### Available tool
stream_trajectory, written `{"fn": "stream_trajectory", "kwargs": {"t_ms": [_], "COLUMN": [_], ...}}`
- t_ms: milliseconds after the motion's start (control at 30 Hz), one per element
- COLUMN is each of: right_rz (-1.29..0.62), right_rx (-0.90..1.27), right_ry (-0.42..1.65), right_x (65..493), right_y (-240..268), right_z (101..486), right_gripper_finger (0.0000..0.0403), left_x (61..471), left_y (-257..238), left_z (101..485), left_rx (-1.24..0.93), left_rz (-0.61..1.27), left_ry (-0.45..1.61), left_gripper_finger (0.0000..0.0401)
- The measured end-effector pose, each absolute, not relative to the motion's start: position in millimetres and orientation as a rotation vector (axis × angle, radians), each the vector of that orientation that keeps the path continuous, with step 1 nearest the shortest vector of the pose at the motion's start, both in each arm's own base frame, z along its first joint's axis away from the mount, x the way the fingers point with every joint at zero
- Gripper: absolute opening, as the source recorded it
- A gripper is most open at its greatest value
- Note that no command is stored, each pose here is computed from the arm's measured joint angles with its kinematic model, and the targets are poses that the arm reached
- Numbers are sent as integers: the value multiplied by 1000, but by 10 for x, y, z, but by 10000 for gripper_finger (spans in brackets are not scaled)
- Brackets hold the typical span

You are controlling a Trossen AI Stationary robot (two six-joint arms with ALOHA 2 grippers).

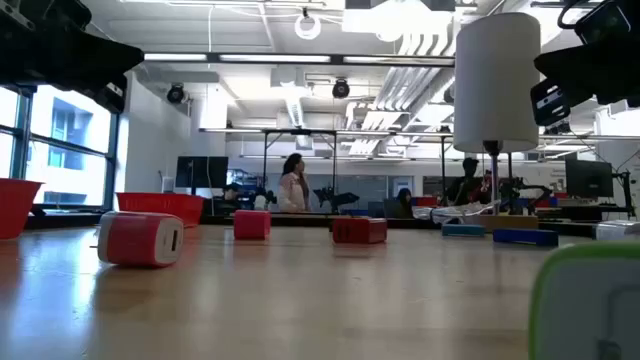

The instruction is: Pick & Place Office items

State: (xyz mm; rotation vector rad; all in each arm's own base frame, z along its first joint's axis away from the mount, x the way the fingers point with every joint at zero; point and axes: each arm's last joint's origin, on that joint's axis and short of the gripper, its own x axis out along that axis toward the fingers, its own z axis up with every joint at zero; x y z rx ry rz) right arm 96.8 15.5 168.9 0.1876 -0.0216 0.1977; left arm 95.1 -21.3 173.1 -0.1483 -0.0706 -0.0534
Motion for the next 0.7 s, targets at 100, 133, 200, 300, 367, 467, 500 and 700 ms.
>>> {"fn": "stream_trajectory", "kwargs": {"t_ms": [100,133,200,300,367,467,500,700], "right_rz": [197,197,197,197,197,198,199,166], "right_rx": [171,156,145,145,158,161,162,170], "right_ry": [-23,-24,-25,-25,-24,-38,-46,-87], "right_x": [968,968,968,968,968,967,967,966], "right_y": [155,155,155,155,155,155,155,144], "right_z": [1689,1689,1689,1689,1689,1703,1710,1749], "right_gripper_finger": [3,3,3,3,3,3,3,3], "left_x": [951,951,951,951,951,951,951,951], "left_y": [-213,-213,-213,-213,-213,-213,-213,-213], "left_z": [1731,1731,1731,1731,1731,1731,1732,1735], "left_rx": [-145,-145,-148,-129,-102,-61,-43,-17], "left_rz": [-53,-53,-53,-53,-51,-50,-49,-48], "left_ry": [-71,-71,-71,-71,-72,-73,-74,-78], "left_gripper_finger": [2,2,2,2,2,2,2,2]}}
